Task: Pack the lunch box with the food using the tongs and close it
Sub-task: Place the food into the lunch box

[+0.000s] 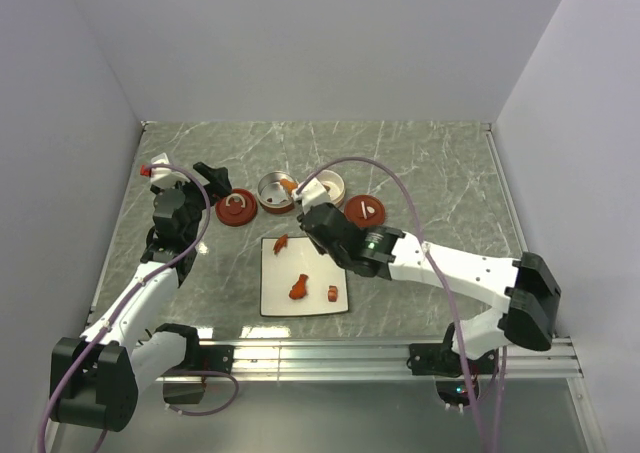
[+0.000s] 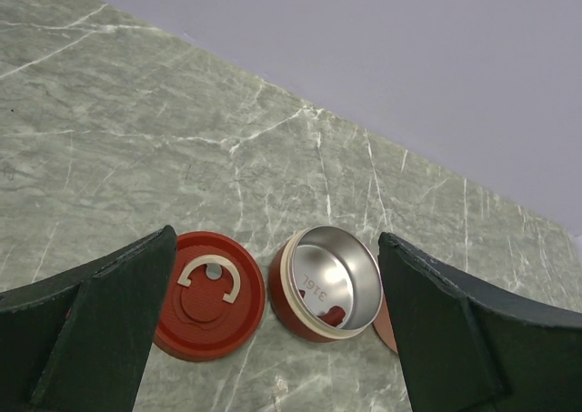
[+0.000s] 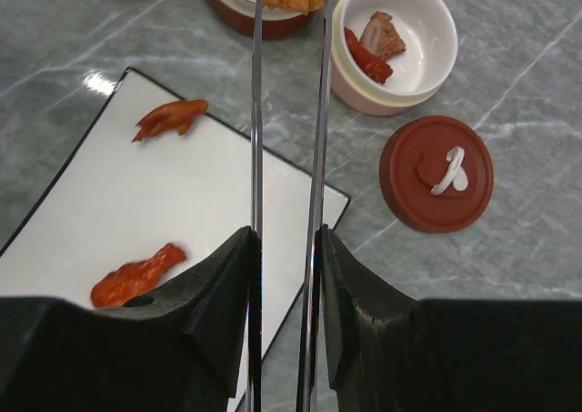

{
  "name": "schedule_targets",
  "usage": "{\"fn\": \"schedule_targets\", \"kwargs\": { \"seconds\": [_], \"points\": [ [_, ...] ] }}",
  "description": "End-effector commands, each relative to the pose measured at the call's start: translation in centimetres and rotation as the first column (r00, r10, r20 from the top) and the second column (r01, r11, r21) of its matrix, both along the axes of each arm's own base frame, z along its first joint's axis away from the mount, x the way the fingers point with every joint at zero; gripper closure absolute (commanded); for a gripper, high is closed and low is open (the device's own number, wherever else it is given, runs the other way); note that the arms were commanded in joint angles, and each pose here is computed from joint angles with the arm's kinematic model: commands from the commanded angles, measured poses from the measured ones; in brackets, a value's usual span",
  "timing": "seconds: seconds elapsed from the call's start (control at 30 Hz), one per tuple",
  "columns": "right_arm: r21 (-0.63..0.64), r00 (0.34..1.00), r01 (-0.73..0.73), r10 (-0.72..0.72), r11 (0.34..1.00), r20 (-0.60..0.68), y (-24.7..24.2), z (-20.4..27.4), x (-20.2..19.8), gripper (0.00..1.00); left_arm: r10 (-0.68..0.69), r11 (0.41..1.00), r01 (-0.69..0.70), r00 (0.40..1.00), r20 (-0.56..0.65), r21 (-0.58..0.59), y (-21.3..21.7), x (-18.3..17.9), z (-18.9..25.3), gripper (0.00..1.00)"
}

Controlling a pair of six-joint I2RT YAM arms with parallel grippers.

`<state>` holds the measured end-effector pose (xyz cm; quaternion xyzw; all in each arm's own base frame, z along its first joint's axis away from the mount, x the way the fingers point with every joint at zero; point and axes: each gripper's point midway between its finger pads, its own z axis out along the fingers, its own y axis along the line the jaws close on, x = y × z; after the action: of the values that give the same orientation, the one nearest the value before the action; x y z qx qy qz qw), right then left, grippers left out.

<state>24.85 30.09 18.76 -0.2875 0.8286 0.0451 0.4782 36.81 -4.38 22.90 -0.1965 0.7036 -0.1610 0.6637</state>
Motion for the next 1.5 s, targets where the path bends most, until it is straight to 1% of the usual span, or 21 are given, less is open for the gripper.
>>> {"fn": "schedule_targets", "kwargs": {
  "seconds": [0.0, 0.13, 0.5, 0.73, 0.93, 1.07, 1.2, 1.37, 1.47],
  "points": [
    [0.043, 0.998, 0.014, -0.017, 0.999, 0.062, 1.2, 2.5, 2.9, 0.73, 0.024, 1.000, -0.022, 0.997, 0.074, -0.020, 0.4, 0.5, 2.6, 0.01],
    [0.024, 0.999, -0.001, 0.000, 1.000, 0.043, 2.1, 1.5, 4.5, 0.74, 0.028, 0.999, -0.027, 0.997, 0.071, -0.019, 0.5, 0.6, 2.5, 0.01],
    [0.020, 0.999, -0.036, 0.036, 0.999, 0.022, 3.2, 0.8, 6.5, 0.74, 0.030, 0.999, -0.029, 0.998, 0.053, -0.014, 0.4, 1.1, 1.9, 0.00],
    [-0.006, 0.999, -0.032, 0.032, 0.999, -0.012, 3.9, -0.9, 7.7, 0.74, 0.034, 0.999, -0.033, 0.998, 0.050, -0.012, 0.5, 1.1, 1.8, 0.01],
    [-0.038, 1.000, -0.025, 0.025, 0.999, -0.005, 3.6, -1.0, 8.8, 0.73, 0.037, 0.999, -0.036, 0.998, 0.056, -0.013, 0.6, 1.0, 1.9, 0.00],
    [-0.047, 1.000, -0.007, 0.007, 0.999, -0.003, 3.4, -1.0, 9.3, 0.66, 0.037, 0.999, -0.036, 0.998, 0.057, -0.015, 0.6, 1.0, 2.0, 0.00],
    [-0.049, 1.000, -0.001, 0.001, 0.999, -0.001, 3.3, -0.9, 9.6, 0.55, 0.037, 0.999, -0.036, 0.998, 0.054, -0.013, 0.6, 1.1, 1.9, 0.01],
    [-0.054, 1.000, -0.003, 0.003, 0.999, -0.003, 3.3, -1.1, 9.7, 0.49, 0.036, 0.999, -0.035, 0.998, 0.051, -0.013, 0.5, 1.1, 1.8, 0.01],
    [-0.058, 1.000, -0.003, 0.003, 0.998, -0.005, 3.3, -1.2, 9.7, 0.47, 0.034, 0.999, -0.033, 0.998, 0.050, -0.012, 0.5, 1.2, 1.8, 0.01]
  ]
}}
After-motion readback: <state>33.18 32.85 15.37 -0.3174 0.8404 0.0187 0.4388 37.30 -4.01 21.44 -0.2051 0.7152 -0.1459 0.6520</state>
